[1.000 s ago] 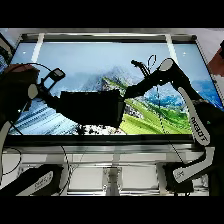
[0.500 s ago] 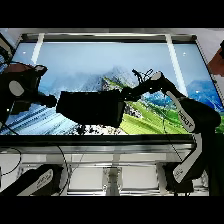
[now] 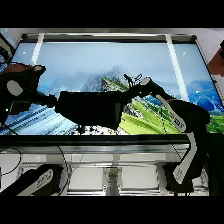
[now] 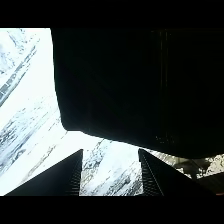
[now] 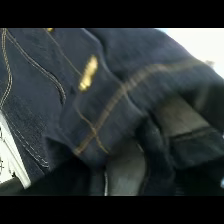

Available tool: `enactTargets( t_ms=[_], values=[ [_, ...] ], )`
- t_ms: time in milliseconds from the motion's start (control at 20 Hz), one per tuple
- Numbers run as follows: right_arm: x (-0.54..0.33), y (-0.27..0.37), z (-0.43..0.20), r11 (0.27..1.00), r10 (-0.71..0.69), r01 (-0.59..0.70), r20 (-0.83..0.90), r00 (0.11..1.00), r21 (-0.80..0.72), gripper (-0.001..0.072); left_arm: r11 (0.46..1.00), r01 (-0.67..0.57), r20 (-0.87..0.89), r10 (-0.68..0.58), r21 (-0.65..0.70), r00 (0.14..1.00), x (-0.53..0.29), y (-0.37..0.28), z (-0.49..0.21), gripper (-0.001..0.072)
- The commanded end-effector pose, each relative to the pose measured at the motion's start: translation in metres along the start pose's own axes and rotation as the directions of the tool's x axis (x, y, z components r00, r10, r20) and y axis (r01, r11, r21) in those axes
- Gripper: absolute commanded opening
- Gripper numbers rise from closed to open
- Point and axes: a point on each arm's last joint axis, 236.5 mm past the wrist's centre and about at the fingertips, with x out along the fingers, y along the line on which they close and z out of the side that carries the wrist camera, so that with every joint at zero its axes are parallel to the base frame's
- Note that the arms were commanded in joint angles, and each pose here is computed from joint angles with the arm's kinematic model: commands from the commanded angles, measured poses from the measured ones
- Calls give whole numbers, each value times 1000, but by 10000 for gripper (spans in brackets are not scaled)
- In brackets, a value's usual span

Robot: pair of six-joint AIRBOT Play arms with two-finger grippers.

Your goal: Fold the clothes and pants, and hang the long-sleeved shirts on hangers.

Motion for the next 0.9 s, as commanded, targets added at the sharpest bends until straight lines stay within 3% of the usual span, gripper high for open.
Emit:
enactTargets(
  t_ms=[0, 50, 250, 450, 650, 850],
  values=[
    [15, 9, -3, 1000, -6, 6, 1, 1000, -21, 179, 1000, 1, -2, -1, -4, 1000, 1, 0, 0, 414],
    [15, 9, -4, 1000, -4, 4, -1, 1000, -21, 19, 1000, 2, -3, -2, -4, 1000, 1, 0, 0, 414],
    [-23, -3, 3, 999, -19, 18, -39, 999, -45, 15, 1000, 1, -3, -1, -4, 1000, 1, 1, -1, 413],
    [-140, -89, -2, 960, -275, 277, -60, 960, 47, 14, 1000, 1, -3, -1, -4, 1000, 1, 0, 0, 413],
    [-304, -195, -47, 764, -593, 590, -73, 802, 261, 15, 1000, 1, -2, -1, -4, 1000, 1, 0, 0, 414],
    [-435, -257, -101, 597, -712, 586, 25, 702, 548, 15, 1000, -1, 6, 2, -4, 1000, 1, 1, 2, 414]
  ],
)
